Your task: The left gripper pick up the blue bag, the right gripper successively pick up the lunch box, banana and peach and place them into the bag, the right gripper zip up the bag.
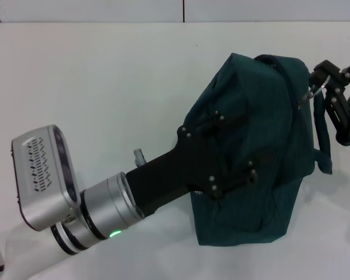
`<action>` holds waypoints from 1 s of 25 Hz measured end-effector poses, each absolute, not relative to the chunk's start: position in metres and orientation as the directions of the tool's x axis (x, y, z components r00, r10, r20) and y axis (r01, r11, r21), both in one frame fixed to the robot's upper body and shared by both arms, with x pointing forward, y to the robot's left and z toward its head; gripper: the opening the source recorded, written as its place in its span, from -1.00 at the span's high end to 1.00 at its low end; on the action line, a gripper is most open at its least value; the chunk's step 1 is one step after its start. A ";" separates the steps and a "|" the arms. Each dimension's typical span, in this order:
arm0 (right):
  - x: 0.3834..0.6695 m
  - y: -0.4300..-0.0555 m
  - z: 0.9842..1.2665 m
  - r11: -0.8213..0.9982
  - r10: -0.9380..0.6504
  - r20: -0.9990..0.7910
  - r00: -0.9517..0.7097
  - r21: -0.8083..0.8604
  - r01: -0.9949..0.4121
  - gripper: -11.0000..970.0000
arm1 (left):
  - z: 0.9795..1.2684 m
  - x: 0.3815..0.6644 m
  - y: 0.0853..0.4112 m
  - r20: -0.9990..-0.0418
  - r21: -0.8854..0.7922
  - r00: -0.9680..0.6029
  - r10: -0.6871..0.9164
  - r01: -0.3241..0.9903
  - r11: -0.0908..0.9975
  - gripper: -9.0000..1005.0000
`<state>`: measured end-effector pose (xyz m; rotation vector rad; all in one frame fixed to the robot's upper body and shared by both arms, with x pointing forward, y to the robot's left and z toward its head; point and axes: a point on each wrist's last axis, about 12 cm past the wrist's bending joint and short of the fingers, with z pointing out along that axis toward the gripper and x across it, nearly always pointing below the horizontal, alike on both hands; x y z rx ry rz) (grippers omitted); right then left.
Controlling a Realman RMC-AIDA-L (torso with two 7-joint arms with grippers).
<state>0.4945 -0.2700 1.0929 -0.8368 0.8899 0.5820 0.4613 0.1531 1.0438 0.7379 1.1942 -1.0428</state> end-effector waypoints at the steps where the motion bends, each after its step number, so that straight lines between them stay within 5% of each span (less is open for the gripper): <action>1: 0.495 -0.270 1.093 0.555 0.101 -0.851 0.516 -0.382 -0.739 0.92 | 1.044 0.462 0.153 -0.969 -0.061 0.036 -0.244 0.924 0.377 -0.62; 5: 0.495 -0.270 1.093 0.555 0.102 -0.851 0.515 -0.381 -0.739 0.92 | 1.042 0.463 0.153 -0.973 -0.037 0.057 -0.223 0.918 0.395 -0.35; 7: 0.494 -0.270 1.092 0.556 0.101 -0.853 0.512 -0.378 -0.740 0.92 | 1.041 0.462 0.153 -0.974 -0.020 0.070 -0.213 0.918 0.396 0.05; 25: 0.497 -0.259 1.092 0.487 0.174 -0.896 0.409 -0.282 -0.826 0.92 | 1.044 0.454 0.177 -0.960 0.124 0.201 -0.196 0.930 0.347 0.59</action>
